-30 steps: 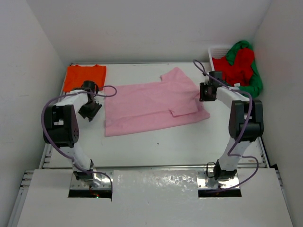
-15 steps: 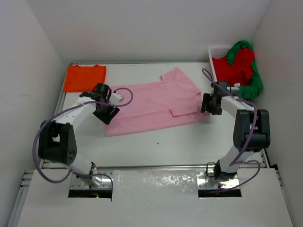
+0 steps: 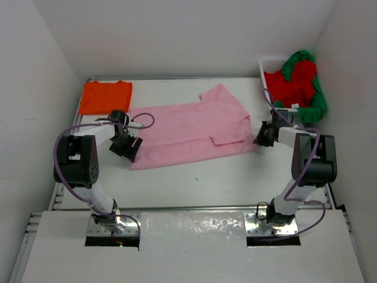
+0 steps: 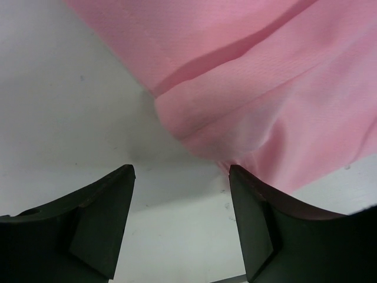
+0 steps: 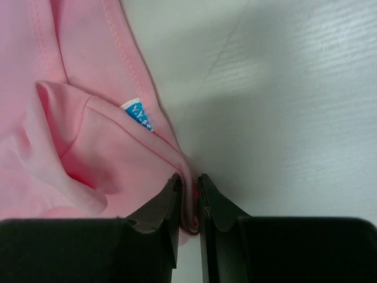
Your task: Fold and stack the t-shirts
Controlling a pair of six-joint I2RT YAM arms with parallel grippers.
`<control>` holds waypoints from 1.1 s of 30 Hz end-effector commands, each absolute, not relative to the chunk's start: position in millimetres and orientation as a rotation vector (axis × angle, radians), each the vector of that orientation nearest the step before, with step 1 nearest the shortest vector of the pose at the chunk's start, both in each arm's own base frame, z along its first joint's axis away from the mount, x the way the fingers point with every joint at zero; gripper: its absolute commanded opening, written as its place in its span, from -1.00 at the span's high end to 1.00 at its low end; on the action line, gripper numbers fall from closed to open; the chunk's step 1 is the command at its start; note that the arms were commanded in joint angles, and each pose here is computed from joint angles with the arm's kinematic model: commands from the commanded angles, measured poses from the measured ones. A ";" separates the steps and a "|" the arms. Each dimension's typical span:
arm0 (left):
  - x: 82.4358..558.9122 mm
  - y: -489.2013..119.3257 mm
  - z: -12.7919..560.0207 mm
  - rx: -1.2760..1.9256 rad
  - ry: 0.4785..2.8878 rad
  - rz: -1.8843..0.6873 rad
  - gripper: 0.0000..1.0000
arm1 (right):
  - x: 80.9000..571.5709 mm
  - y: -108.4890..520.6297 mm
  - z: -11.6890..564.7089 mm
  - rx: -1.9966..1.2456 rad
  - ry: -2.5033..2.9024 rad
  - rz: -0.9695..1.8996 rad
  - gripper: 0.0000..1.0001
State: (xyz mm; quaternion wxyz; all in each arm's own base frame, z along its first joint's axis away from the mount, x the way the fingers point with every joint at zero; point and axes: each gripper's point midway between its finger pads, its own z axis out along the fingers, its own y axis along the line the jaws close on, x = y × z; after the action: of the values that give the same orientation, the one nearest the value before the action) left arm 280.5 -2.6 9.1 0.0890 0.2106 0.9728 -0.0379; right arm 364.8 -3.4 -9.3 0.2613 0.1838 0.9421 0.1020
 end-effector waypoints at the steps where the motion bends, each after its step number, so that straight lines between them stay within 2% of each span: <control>1: 286.0 -16.5 14.8 0.619 2.848 -0.210 -0.26 | 327.4 7.9 -23.3 0.537 2.646 0.307 0.67; 11: 291.8 11.1 72.4 0.523 2.793 -0.162 -0.22 | 302.2 8.5 -22.2 0.538 2.669 0.286 0.44; 13: 294.4 5.0 81.9 0.523 2.763 -0.206 -0.28 | 294.9 8.3 -23.6 0.543 2.678 0.277 0.40; 20: 279.8 -6.5 50.7 0.516 2.854 -0.326 -0.38 | 288.4 13.2 -21.4 0.529 2.664 0.310 0.28; 23: 272.8 7.8 22.7 0.510 2.938 -0.220 -0.36 | 286.2 17.5 -21.2 0.537 2.663 0.343 0.27; 26: 269.2 13.8 4.3 0.493 2.978 -0.180 -0.16 | 283.5 22.3 -18.7 0.532 2.657 0.376 0.30; 27: 267.5 13.5 -2.6 0.489 2.996 -0.188 0.06 | 282.5 23.3 -18.1 0.534 2.655 0.383 0.36; 28: 268.5 12.7 -5.8 0.491 2.998 -0.194 0.19 | 279.7 25.8 -18.1 0.537 2.656 0.401 0.45; 29: 268.4 11.3 -7.8 0.491 3.001 -0.208 0.36 | 279.4 27.0 -18.0 0.539 2.654 0.410 0.70; 30: 268.1 5.6 -9.3 0.500 2.996 -0.260 0.66 | 278.1 28.4 -19.0 0.544 2.656 0.420 0.84; 31: 267.8 2.3 -8.5 0.502 2.990 -0.292 0.84 | 274.3 29.6 -20.8 0.548 2.665 0.426 0.95; 32: 267.8 -0.7 -7.7 0.506 2.982 -0.314 1.00 | 270.9 30.7 -21.7 0.557 2.673 0.432 1.00; 33: 267.6 -2.4 -6.5 0.508 2.973 -0.330 1.00 | 268.1 31.0 -21.8 0.562 2.678 0.432 1.00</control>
State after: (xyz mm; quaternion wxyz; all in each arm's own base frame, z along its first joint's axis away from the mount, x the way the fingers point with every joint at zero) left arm 260.5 10.6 0.4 0.0345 0.1577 0.9839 -0.0772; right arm 295.6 23.4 -10.7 0.2298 0.1920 0.9424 0.1489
